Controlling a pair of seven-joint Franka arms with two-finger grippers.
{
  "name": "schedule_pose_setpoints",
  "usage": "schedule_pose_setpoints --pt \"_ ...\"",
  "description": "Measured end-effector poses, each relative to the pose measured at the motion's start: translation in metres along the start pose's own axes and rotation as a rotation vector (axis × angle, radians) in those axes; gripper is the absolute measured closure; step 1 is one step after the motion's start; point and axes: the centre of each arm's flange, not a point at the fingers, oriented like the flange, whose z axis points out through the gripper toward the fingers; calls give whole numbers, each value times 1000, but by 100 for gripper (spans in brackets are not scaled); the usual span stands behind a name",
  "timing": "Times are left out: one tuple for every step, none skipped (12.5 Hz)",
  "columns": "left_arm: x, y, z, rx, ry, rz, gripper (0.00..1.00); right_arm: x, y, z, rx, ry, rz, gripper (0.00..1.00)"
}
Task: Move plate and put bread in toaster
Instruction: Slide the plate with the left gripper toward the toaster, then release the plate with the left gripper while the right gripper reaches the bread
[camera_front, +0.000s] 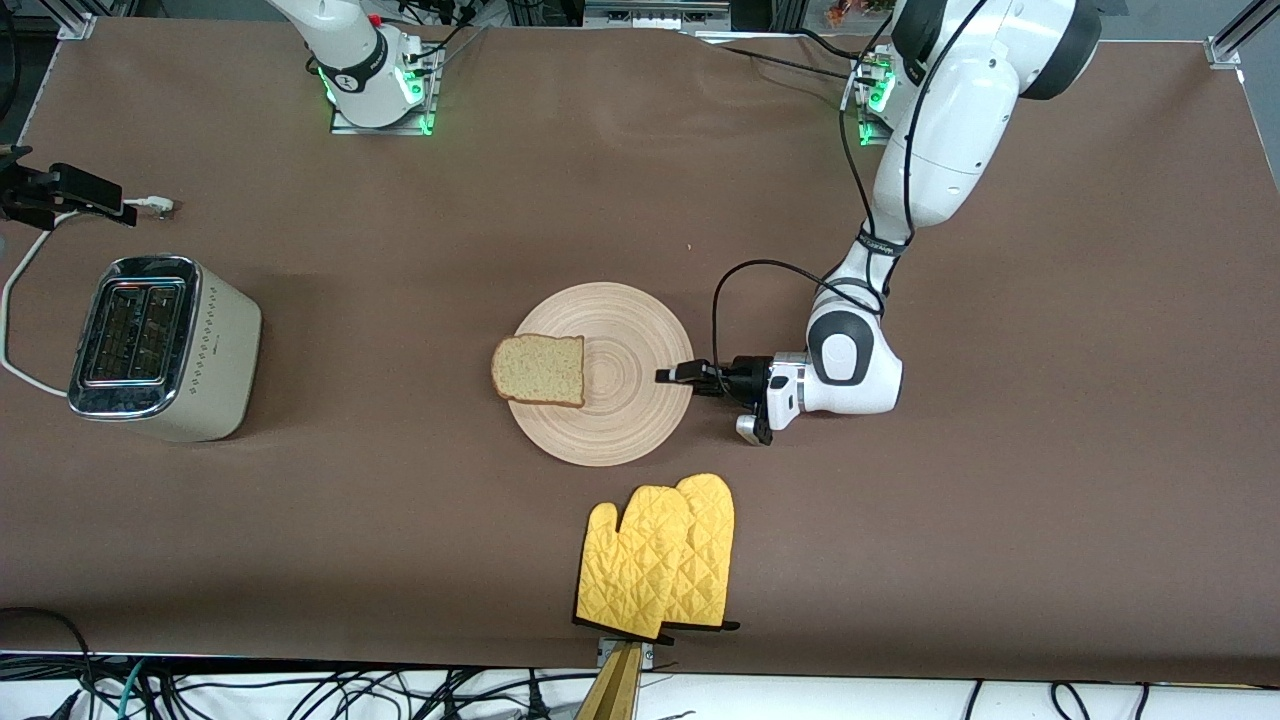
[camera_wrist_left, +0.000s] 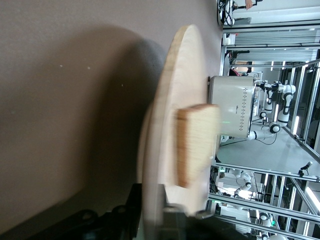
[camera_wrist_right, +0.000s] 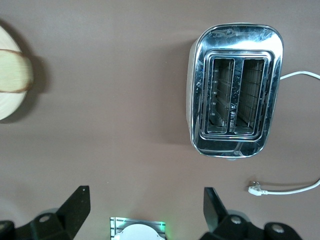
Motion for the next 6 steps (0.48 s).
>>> schedule_pose_setpoints --pt "0 0 0 0 0 0 74 0 0 0 0 0 0 0" --pt "0 0 0 0 0 0 73 0 0 0 0 0 1 0" --pt "0 0 -1 0 1 -3 70 0 1 0 0 0 2 0" --pt "0 0 -1 0 1 -7 70 0 1 0 0 0 2 0" --pt "1 -1 -2 1 3 -11 63 0 1 0 0 0 2 0" --pt "3 -2 -7 3 8 -14 52 0 1 0 0 0 2 0"
